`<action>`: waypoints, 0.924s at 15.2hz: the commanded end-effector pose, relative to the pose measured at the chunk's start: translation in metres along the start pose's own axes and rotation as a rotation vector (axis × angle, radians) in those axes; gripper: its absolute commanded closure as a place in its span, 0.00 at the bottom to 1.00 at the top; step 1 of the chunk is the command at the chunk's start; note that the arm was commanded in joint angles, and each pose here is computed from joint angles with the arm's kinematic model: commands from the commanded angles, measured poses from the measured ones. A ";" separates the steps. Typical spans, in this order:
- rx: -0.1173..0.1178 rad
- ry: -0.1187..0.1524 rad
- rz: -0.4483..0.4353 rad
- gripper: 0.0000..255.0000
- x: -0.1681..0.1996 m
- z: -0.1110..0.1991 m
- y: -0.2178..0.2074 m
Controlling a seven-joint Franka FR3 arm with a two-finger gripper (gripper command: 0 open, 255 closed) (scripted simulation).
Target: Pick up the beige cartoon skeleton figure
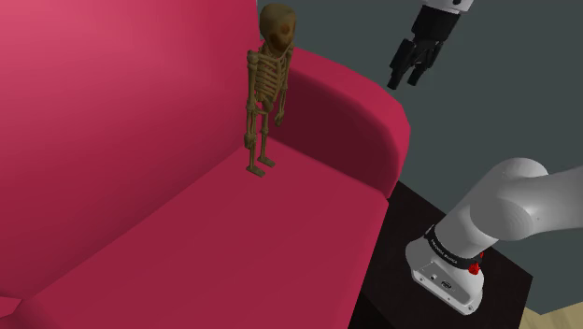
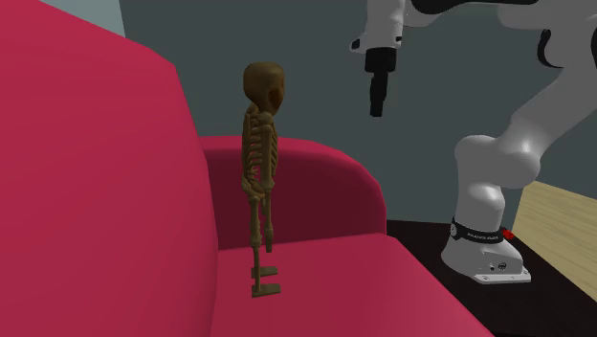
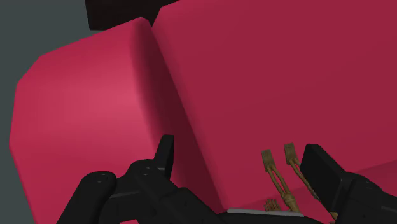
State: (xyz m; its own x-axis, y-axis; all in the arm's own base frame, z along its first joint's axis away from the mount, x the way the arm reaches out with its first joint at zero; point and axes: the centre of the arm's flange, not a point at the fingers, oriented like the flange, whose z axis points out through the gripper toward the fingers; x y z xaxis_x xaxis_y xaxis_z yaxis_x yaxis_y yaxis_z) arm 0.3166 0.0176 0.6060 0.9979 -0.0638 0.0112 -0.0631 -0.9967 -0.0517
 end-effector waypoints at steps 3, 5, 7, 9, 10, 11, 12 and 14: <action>-0.013 0.007 0.052 0.00 0.005 -0.003 -0.028; -0.026 0.013 0.104 0.00 0.012 -0.005 -0.055; -0.039 0.020 0.156 0.00 0.020 -0.007 -0.082; -0.052 0.027 0.208 0.00 0.030 -0.009 -0.108; -0.058 0.030 0.234 0.00 0.035 -0.010 -0.121; -0.065 0.034 0.260 0.00 0.040 -0.011 -0.134; -0.071 0.037 0.287 0.00 0.046 -0.011 -0.147; -0.084 0.044 0.339 0.00 0.059 -0.013 -0.172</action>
State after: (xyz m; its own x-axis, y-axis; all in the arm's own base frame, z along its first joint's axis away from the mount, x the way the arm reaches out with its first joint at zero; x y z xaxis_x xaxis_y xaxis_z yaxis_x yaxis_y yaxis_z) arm 0.3788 0.1741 0.6265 0.9309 -0.3623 0.0465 -0.3635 -0.9314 0.0190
